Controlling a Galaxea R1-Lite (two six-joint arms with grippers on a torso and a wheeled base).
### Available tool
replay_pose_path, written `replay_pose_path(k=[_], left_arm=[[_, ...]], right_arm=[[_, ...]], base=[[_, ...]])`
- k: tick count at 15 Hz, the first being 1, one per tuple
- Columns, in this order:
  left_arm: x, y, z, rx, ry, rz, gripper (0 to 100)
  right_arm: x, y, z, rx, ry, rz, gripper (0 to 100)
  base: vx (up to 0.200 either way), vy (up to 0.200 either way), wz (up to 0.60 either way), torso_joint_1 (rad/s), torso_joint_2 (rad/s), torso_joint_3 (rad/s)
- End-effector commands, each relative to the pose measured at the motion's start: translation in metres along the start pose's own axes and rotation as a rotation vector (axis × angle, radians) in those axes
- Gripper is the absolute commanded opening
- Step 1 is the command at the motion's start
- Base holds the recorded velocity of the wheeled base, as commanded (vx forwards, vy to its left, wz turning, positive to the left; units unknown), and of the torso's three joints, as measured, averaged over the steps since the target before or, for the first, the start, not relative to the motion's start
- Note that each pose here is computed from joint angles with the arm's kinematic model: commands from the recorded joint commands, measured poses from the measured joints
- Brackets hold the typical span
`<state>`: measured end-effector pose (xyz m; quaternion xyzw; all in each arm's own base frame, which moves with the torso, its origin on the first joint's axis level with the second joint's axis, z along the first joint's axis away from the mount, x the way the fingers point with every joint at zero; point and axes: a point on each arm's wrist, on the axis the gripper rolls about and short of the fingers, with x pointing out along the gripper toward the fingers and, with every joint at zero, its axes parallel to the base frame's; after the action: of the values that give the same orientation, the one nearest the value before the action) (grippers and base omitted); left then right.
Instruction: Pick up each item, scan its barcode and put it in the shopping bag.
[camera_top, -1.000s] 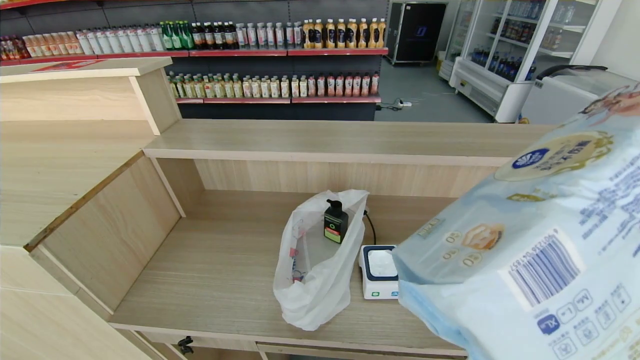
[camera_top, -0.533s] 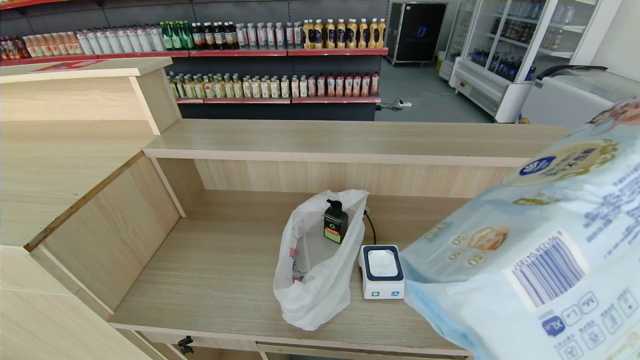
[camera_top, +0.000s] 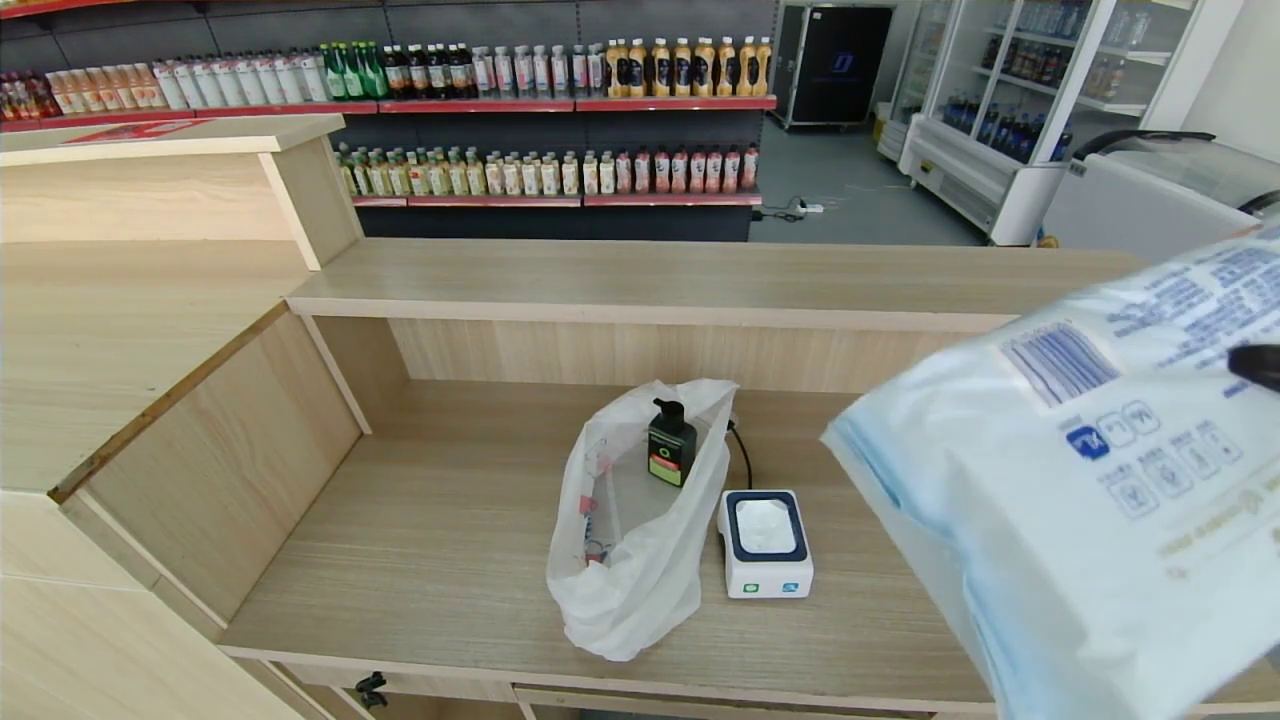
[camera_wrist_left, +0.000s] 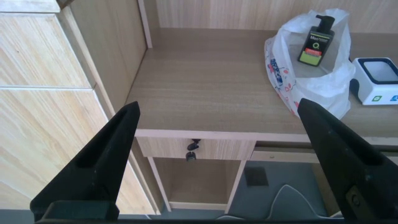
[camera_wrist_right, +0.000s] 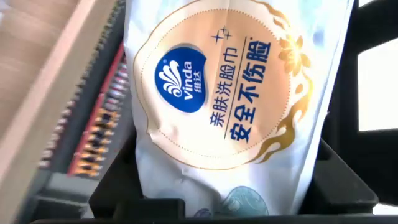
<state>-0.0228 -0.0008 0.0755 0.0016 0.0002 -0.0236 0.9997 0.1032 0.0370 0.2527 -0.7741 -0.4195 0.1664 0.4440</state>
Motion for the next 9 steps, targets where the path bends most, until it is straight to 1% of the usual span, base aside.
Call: replay_pose_path(k=[1, 2, 3, 4, 5, 6, 8, 9], left_arm=[[0.000, 0.000, 0.000, 0.000, 0.001, 0.000, 100], [0.000, 0.000, 0.000, 0.000, 0.001, 0.000, 100], [0.000, 0.000, 0.000, 0.000, 0.001, 0.000, 100], [0.000, 0.000, 0.000, 0.000, 0.001, 0.000, 100], [0.000, 0.000, 0.000, 0.000, 0.001, 0.000, 100], [0.000, 0.000, 0.000, 0.000, 0.001, 0.000, 100], [0.000, 0.000, 0.000, 0.000, 0.001, 0.001, 100], [0.000, 0.000, 0.000, 0.000, 0.001, 0.000, 100]], right_arm=[[-0.021, -0.015, -0.003, 0.529, 0.241, 0.184, 0], [-0.026, -0.016, -0.002, 0.662, 0.306, 0.229, 0], [-0.038, -0.015, 0.003, 1.004, 0.430, 0.354, 0], [-0.044, -0.014, 0.007, 1.199, 0.508, 0.425, 0], [-0.050, -0.017, 0.008, 1.361, 0.600, 0.473, 0], [-0.054, -0.018, 0.009, 1.460, 0.668, 0.489, 0], [-0.052, -0.011, 0.005, 1.602, 0.752, 0.485, 0], [-0.049, -0.005, 0.001, 1.761, 0.813, 0.464, 0]], base=[[0.000, 0.000, 0.00, 0.000, 0.00, 0.000], [0.000, 0.000, 0.00, 0.000, 0.00, 0.000], [0.000, 0.000, 0.00, 0.000, 0.00, 0.000], [0.000, 0.000, 0.00, 0.000, 0.00, 0.000], [0.000, 0.000, 0.00, 0.000, 0.00, 0.000], [0.000, 0.000, 0.00, 0.000, 0.00, 0.000], [0.000, 0.000, 0.00, 0.000, 0.00, 0.000], [0.000, 0.000, 0.00, 0.000, 0.00, 0.000]])
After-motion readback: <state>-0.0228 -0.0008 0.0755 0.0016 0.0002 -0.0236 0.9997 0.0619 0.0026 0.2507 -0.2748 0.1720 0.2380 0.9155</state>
